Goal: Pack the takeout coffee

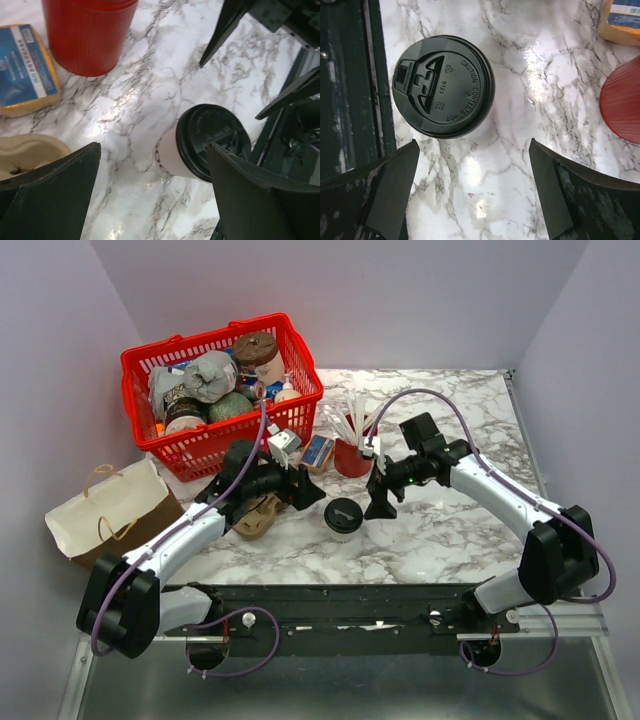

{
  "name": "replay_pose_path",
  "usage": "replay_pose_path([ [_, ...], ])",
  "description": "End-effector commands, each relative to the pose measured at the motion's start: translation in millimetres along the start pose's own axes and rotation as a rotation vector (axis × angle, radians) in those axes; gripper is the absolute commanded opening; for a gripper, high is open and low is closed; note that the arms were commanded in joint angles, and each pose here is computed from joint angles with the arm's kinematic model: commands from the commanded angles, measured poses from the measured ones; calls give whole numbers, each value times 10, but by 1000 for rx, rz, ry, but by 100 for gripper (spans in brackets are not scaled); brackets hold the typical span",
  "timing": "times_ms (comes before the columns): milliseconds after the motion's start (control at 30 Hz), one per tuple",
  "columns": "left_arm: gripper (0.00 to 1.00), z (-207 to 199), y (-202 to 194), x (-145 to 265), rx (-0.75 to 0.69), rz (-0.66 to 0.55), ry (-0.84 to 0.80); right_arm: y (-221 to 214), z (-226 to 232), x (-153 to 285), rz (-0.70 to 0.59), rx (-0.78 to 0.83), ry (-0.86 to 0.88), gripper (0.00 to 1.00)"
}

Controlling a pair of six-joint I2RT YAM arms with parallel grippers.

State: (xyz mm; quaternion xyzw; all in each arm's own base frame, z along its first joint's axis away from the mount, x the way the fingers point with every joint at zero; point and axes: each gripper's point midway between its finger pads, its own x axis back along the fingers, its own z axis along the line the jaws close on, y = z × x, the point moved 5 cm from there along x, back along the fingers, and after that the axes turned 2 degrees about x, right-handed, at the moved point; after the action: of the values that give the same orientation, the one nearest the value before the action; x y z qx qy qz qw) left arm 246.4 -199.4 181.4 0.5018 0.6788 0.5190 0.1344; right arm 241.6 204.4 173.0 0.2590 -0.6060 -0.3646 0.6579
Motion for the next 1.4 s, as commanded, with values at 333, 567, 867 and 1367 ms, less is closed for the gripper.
replay_pose_path([
  [333, 97, -128, -199, -124, 212, 47, -127, -6, -53, -59, -174, -530, 197, 98],
  [567, 97, -181, -319, -128, 227, 73, -145, 18, -167, -139, -187, -612, 188, 93],
  [867, 98, -151, -401, -154, 239, 96, -116, -177, -254, -284, -123, -681, 151, 90],
  [1367, 98, -96, -520, -133, 264, 128, -77, -207, -219, -445, -82, -682, 178, 88],
])
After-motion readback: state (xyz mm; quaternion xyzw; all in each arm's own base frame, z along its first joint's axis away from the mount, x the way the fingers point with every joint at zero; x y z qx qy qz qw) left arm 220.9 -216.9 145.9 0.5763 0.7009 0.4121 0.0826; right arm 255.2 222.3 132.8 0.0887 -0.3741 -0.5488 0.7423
